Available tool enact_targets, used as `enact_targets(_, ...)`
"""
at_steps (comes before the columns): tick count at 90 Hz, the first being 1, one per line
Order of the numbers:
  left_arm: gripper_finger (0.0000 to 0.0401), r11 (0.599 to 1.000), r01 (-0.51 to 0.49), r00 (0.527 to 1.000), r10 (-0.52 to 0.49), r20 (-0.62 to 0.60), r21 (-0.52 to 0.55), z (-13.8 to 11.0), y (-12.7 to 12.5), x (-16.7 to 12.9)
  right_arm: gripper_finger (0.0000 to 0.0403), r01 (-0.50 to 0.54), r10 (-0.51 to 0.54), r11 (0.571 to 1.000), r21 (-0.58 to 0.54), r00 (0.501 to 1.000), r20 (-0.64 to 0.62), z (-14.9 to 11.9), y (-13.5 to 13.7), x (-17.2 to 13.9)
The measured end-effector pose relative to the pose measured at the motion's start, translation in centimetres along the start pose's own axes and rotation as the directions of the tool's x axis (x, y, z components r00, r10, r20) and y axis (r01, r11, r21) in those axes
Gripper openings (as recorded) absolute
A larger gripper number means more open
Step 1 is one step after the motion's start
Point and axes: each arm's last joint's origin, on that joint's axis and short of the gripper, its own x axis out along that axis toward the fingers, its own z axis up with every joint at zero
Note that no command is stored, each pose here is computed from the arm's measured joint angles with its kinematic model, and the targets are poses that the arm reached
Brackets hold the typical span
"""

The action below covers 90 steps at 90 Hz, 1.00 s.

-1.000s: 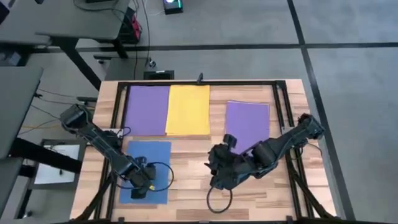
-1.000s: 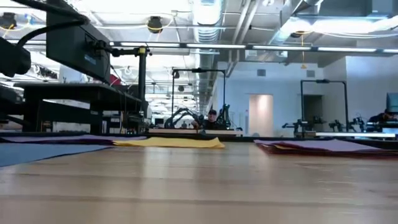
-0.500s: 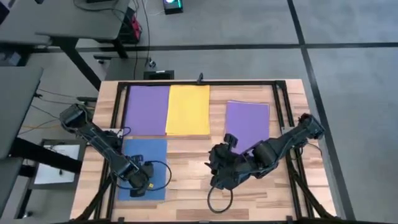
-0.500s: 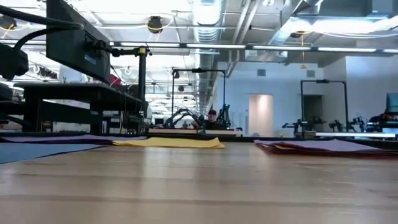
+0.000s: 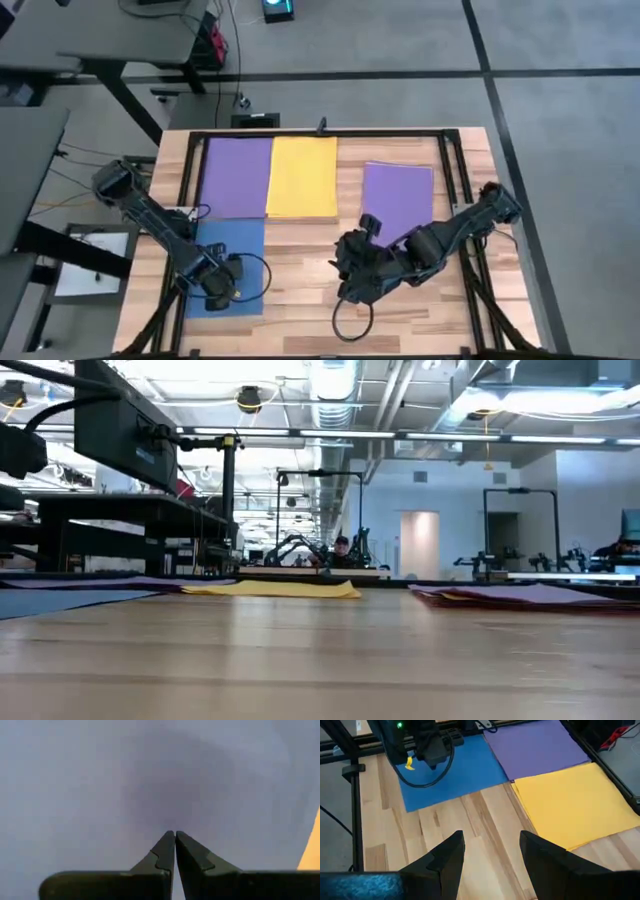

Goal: Organize paper
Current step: Move the blue paper to the middle left of the table

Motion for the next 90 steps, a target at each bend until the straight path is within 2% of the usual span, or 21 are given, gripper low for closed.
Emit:
enact_targets(28,0.0000,0.996,0.039,0.998,-0.043,0.049,0.075,0.5,-1.0,1.2,0.0182,0.005,-0.005,1.000,-0.007,1.000,-0.007,-0.1,0.0,0.0)
enact_targets(57,0.0000,0.990,0.086,0.996,-0.082,-0.042,0.116,-0.5,-1.6,1.3,0.0182,0.004,-0.004,1.000,-0.013,1.000,-0.010,-0.2,0.0,-0.1)
enact_targets(90,0.0000,0.997,0.075,0.997,-0.074,-0.011,0.031,0.0,-1.5,1.2,0.0182,0.010,-0.010,1.000,-0.021,1.000,-0.014,-0.2,-0.1,0.0)
